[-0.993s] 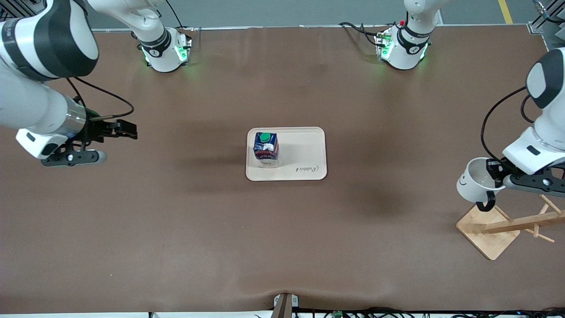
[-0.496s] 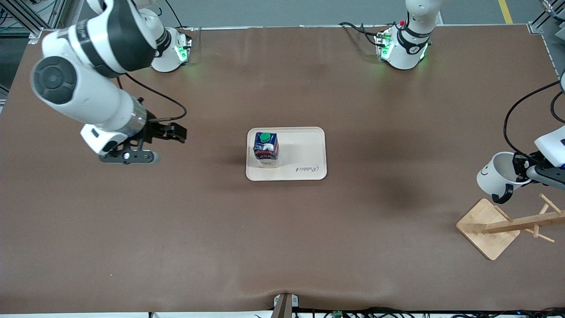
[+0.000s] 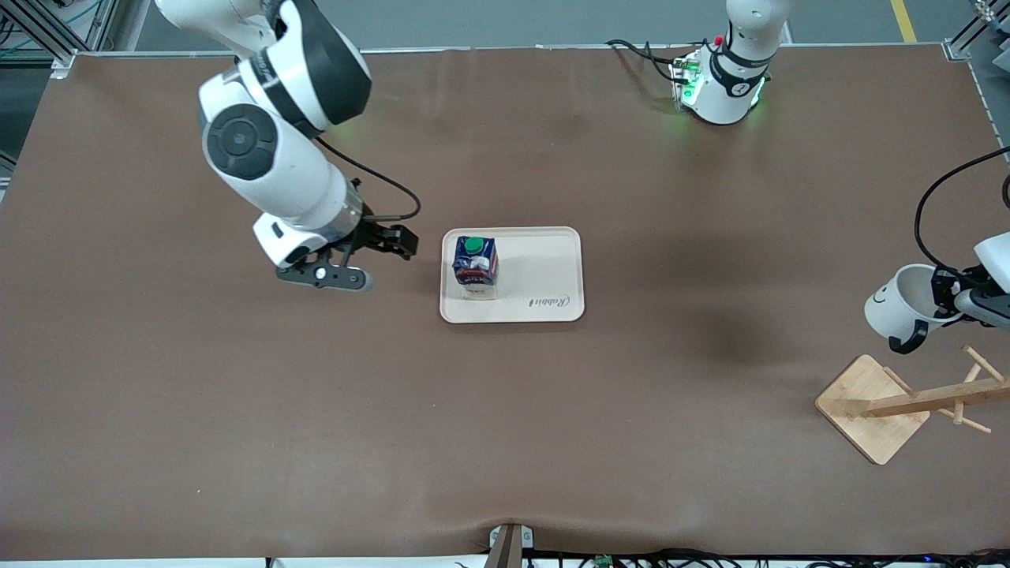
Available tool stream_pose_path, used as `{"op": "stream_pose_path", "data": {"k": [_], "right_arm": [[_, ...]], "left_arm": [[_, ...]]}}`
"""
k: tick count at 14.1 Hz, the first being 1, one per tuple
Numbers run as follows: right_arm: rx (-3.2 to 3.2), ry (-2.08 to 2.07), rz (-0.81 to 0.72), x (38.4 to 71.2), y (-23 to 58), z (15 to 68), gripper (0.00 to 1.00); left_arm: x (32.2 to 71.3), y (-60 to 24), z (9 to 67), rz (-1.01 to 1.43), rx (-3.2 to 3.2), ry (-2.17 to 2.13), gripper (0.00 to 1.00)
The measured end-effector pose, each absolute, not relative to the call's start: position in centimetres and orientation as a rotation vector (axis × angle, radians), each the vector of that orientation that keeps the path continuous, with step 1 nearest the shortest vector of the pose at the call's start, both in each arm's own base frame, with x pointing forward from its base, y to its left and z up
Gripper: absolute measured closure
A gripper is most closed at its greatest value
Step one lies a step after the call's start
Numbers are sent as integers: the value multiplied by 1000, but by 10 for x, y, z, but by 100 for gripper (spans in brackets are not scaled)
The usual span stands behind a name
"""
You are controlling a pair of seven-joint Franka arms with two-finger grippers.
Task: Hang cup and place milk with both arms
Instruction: 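Carry the mug to the stand while the right gripper reaches the milk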
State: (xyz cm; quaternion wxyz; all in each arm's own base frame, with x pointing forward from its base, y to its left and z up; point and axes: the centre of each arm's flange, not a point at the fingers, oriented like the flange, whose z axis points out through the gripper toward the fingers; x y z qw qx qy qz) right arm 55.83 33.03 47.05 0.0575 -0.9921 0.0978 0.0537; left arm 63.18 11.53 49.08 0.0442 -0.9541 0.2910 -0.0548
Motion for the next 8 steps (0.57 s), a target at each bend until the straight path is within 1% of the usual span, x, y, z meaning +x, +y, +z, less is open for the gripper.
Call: {"op": "stream_pose_path", "data": {"k": [5, 8], "right_arm": [[-3009, 242, 196, 543, 393, 439, 0], [-3004, 324, 220, 542, 418, 424, 0]], "left_arm": [[626, 147, 496, -166, -2906, 894, 95], [630, 156, 511, -210, -2890, 890, 95]]}}
